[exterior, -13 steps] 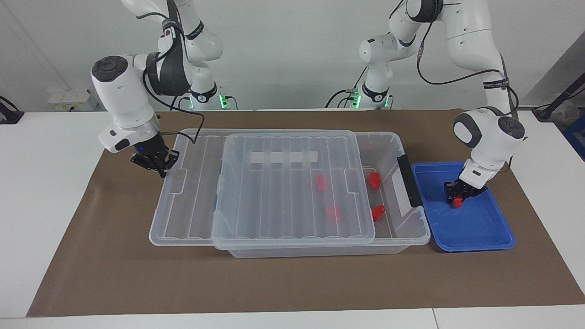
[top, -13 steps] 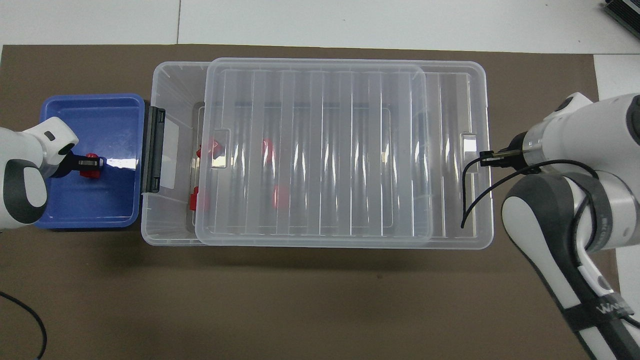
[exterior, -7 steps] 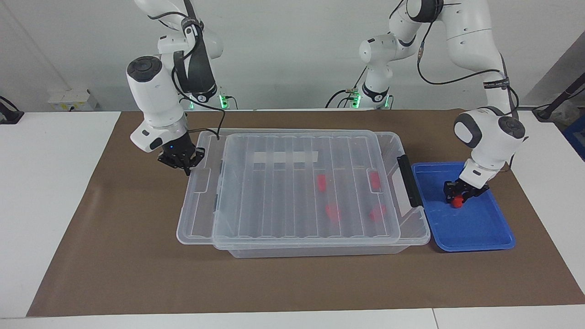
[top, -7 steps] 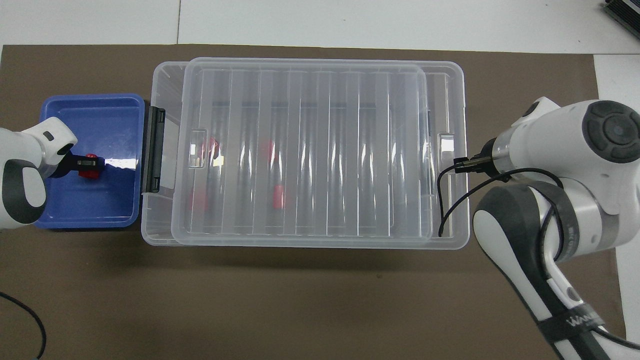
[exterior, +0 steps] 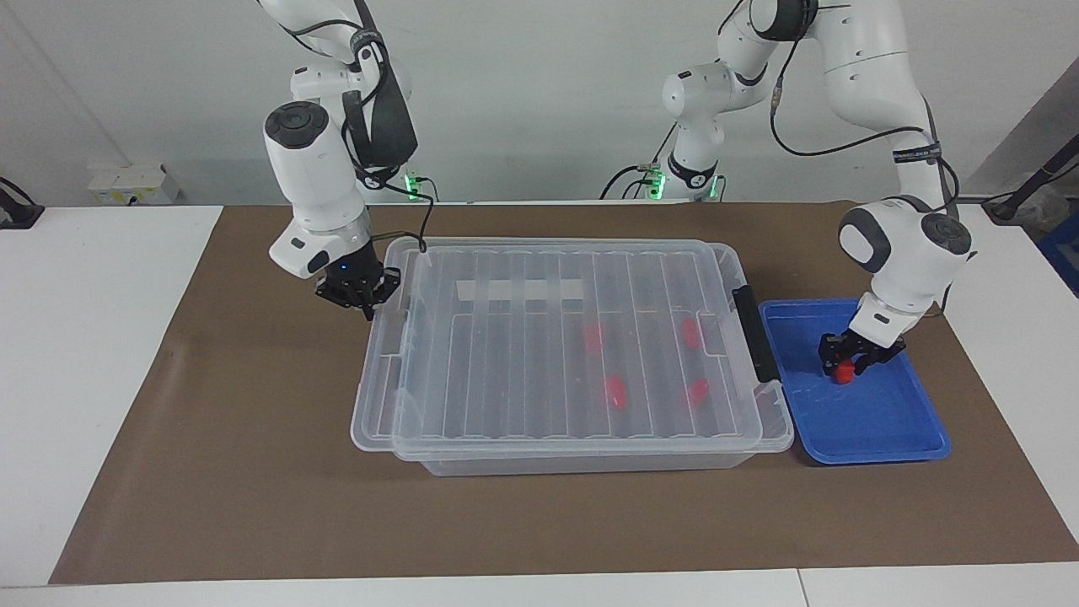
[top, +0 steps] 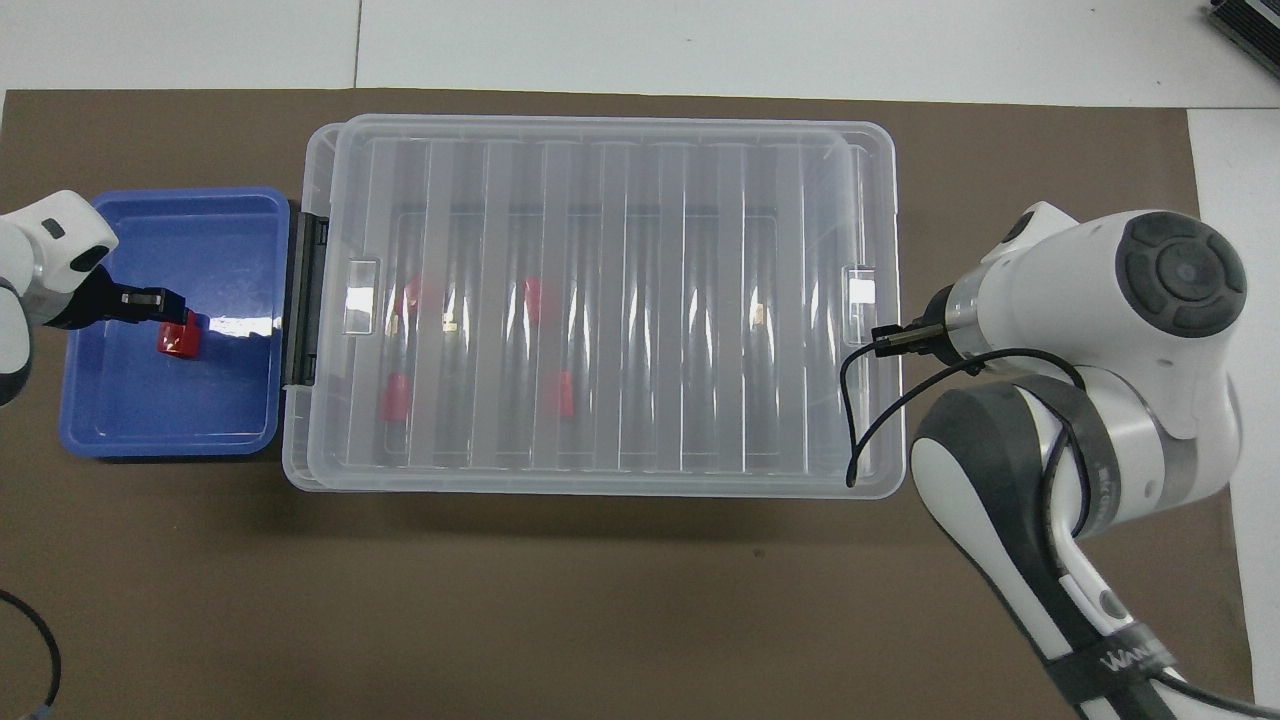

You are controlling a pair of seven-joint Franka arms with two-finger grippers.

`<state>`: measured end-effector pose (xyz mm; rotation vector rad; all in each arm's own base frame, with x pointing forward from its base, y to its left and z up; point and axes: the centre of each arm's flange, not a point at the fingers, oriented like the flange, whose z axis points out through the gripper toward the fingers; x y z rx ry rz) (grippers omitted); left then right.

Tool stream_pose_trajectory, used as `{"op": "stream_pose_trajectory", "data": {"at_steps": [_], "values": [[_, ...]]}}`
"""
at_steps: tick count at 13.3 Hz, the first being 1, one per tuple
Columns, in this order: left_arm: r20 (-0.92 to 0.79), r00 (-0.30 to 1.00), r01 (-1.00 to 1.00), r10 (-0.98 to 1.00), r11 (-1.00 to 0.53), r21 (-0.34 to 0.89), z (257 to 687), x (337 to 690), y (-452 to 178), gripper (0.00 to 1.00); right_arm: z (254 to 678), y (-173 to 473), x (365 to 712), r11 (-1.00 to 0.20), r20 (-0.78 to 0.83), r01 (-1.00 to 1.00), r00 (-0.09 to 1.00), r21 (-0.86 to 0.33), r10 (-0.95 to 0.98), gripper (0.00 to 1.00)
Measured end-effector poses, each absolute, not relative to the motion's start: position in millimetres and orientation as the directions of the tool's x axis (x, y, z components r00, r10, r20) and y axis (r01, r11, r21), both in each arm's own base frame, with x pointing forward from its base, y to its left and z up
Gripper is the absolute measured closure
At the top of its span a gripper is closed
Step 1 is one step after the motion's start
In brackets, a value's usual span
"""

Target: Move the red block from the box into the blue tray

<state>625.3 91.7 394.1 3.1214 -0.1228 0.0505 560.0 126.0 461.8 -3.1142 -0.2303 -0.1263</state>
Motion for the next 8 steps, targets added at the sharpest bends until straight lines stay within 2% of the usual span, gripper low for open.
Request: {"op": "stream_pose_trajectory", "data": {"at_steps": [4, 8], "values": [[0.029, 0.999, -0.028, -0.027, -0.999, 0.02, 475.1, 626.9, 43.5, 0.39, 461.7, 129.4, 559.3, -0.988, 0.083, 0.152, 0.985, -0.013, 0.15, 0.99], [0.046, 0.999, -0.031, -0.03, -0.999, 0.017, 518.1, 610.6, 25.3, 0.28, 461.8, 131.3, 559.3, -0.988, 0.087, 0.155, 0.984, -0.014, 0.153, 0.99]]}}
